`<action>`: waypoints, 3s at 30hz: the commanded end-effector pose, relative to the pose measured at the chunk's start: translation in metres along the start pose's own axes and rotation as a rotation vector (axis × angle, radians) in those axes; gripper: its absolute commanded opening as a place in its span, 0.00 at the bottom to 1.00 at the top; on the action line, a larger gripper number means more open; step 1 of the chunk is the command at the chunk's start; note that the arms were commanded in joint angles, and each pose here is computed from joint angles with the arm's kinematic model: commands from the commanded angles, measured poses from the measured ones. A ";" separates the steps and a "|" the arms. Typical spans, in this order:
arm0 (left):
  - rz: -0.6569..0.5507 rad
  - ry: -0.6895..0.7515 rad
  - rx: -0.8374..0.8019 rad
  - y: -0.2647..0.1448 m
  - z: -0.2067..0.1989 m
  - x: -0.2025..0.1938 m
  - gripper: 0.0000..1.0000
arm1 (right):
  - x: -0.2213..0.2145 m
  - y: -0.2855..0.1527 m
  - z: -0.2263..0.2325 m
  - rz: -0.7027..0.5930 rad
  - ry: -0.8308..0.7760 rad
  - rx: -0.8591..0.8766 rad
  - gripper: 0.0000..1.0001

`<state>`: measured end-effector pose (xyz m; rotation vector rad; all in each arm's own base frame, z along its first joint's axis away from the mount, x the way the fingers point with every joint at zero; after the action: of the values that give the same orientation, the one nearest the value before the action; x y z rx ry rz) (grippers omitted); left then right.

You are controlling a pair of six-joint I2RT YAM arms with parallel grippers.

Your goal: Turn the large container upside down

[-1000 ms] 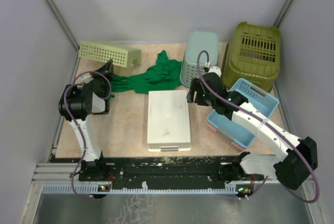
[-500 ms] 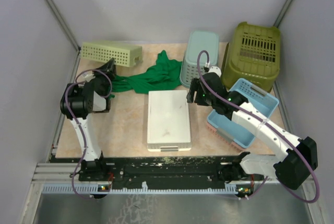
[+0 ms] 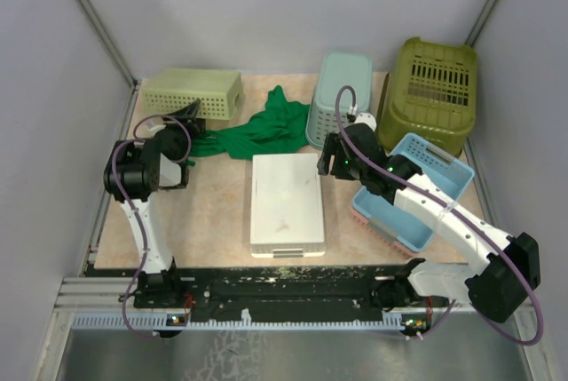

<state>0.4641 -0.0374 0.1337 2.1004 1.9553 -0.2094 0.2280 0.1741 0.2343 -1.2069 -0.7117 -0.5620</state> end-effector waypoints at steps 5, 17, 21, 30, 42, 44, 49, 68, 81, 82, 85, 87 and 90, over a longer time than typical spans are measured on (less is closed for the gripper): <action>0.023 -0.024 0.120 0.008 -0.007 -0.009 0.69 | 0.015 -0.010 0.000 -0.067 0.030 0.009 0.69; 0.024 -0.043 0.237 0.017 -0.013 -0.014 0.89 | 0.013 -0.013 -0.001 -0.075 0.042 0.011 0.69; 0.021 -0.041 0.290 0.020 -0.016 -0.015 0.94 | 0.012 -0.014 -0.002 -0.076 0.045 0.011 0.69; 0.051 -0.060 0.518 0.033 -0.018 -0.021 1.00 | 0.012 -0.017 -0.002 -0.082 0.051 0.015 0.69; 0.053 0.031 0.576 0.033 -0.036 -0.024 1.00 | 0.010 -0.019 -0.003 -0.085 0.060 0.025 0.69; 0.057 0.067 0.570 0.033 -0.042 -0.024 1.00 | 0.010 -0.020 -0.002 -0.087 0.063 0.028 0.69; 0.088 0.122 0.545 0.032 -0.051 -0.026 1.00 | 0.009 -0.020 -0.002 -0.088 0.066 0.037 0.69; 0.349 0.947 0.419 -0.042 -0.117 -0.111 1.00 | 0.010 -0.013 0.005 -0.090 0.067 0.078 0.69; 0.502 1.226 0.356 -0.157 -0.131 -0.123 1.00 | -0.022 0.022 0.010 0.023 0.073 0.121 0.69; 0.495 1.237 0.362 -0.159 -0.132 -0.121 1.00 | -0.026 0.026 0.011 0.041 0.074 0.122 0.69; 0.477 1.250 0.352 -0.163 -0.139 -0.120 1.00 | -0.037 0.037 0.014 0.095 0.084 0.145 0.69; 0.474 1.248 0.341 -0.164 -0.143 -0.121 1.00 | -0.045 0.043 0.018 0.128 0.092 0.179 0.69; 0.467 1.240 0.334 -0.164 -0.146 -0.122 1.00 | -0.054 0.049 0.028 0.164 0.117 0.266 0.69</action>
<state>0.2837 -0.1067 0.2881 3.2634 1.8001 1.1570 0.2190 0.1963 0.1662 -1.1175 -0.5718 -0.4039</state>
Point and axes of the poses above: each gripper's point midway between its finger pads, its own y axis out along the fingers, its own z axis along the line the jaws close on, x = y × z, the point moved 7 cm from there along -y, back along the fingers, and after that the axes turned 11 degrees about -y, right-handed, at the moved point
